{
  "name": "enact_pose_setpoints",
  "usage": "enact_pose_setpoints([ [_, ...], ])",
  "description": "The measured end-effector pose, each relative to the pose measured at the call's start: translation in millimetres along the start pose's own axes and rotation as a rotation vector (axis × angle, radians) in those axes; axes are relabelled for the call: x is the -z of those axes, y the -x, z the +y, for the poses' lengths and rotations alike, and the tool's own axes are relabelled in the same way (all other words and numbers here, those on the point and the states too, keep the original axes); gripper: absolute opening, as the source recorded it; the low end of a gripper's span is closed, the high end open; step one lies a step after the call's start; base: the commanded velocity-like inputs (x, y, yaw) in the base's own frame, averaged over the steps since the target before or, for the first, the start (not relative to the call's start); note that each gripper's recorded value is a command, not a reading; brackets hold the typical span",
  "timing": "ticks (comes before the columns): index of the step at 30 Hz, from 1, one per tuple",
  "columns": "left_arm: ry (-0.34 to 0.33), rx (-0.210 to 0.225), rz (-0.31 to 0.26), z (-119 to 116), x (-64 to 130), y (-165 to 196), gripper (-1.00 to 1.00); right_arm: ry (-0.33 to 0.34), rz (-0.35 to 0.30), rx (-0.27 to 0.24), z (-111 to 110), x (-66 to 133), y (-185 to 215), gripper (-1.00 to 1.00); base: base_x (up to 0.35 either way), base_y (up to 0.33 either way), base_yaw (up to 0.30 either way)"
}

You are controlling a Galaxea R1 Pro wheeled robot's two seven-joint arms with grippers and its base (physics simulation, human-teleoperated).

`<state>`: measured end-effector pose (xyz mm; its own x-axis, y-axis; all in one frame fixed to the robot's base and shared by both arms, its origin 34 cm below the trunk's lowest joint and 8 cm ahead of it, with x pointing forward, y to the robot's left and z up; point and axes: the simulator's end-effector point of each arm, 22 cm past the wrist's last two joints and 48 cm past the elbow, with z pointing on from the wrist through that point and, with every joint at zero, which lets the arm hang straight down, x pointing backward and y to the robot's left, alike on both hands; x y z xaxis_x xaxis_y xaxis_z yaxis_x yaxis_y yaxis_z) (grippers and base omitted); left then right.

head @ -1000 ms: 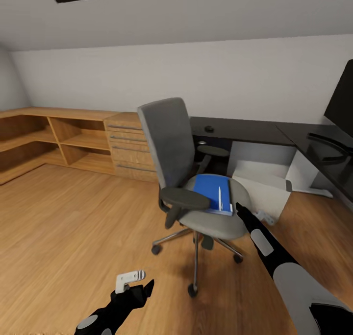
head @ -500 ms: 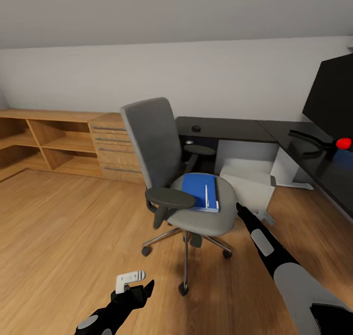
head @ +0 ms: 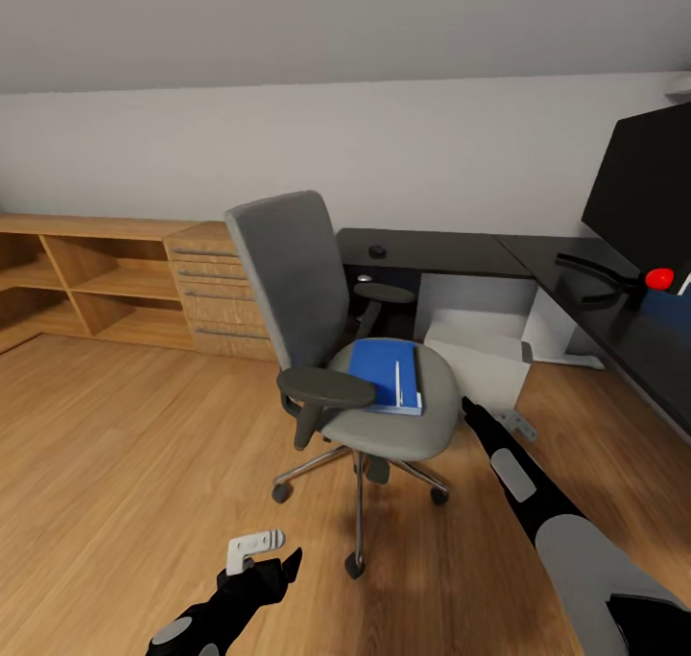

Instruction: In the bedroom, organize the workspace by keeping the computer under the desk, ensuring the monitor is on the desk, placing the keyboard on the desk next to the monitor, placing the mouse on the desk next to the keyboard, moving the folder from the swivel chair onto the desk next to the mouse, stacking the notebook on top of the folder with the pen on top of the notebook, and positioning the swivel chair next to the desk.

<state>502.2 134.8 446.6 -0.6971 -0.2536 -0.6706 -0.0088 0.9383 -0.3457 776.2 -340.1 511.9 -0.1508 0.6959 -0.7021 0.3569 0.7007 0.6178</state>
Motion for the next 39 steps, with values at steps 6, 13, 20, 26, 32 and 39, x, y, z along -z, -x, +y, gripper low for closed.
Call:
enact_pose_setpoints([
  [6,0.0,0.0,0.0,0,0.0,0,1.0,0.0,0.0,-0.001,0,0.0,0,1.0,0.019,0.0,0.0],
  [13,-0.002,0.0,0.0,0,0.1,0,1.0,-0.004,0.003,-0.002,-1,0.2,-1,1.0,0.192,0.0,0.0],
  [20,-0.002,0.0,0.0,0,0.0,0,1.0,-0.032,0.018,-0.009,-17,-0.1,-1,1.0,0.021,0.0,0.0],
  [26,-0.002,0.0,0.0,0,0.0,0,1.0,-0.04,0.04,-0.053,-21,0.0,-4,1.0,0.002,0.0,0.0],
  [32,-0.002,0.0,0.0,0,0.0,0,1.0,-0.038,0.077,-0.06,-21,0.4,-12,1.0,0.013,0.0,0.0],
  [39,-0.002,0.001,-0.001,0,0.2,0,1.0,-0.034,0.08,-0.061,-19,0.7,-14,1.0,0.224,0.0,0.0],
])
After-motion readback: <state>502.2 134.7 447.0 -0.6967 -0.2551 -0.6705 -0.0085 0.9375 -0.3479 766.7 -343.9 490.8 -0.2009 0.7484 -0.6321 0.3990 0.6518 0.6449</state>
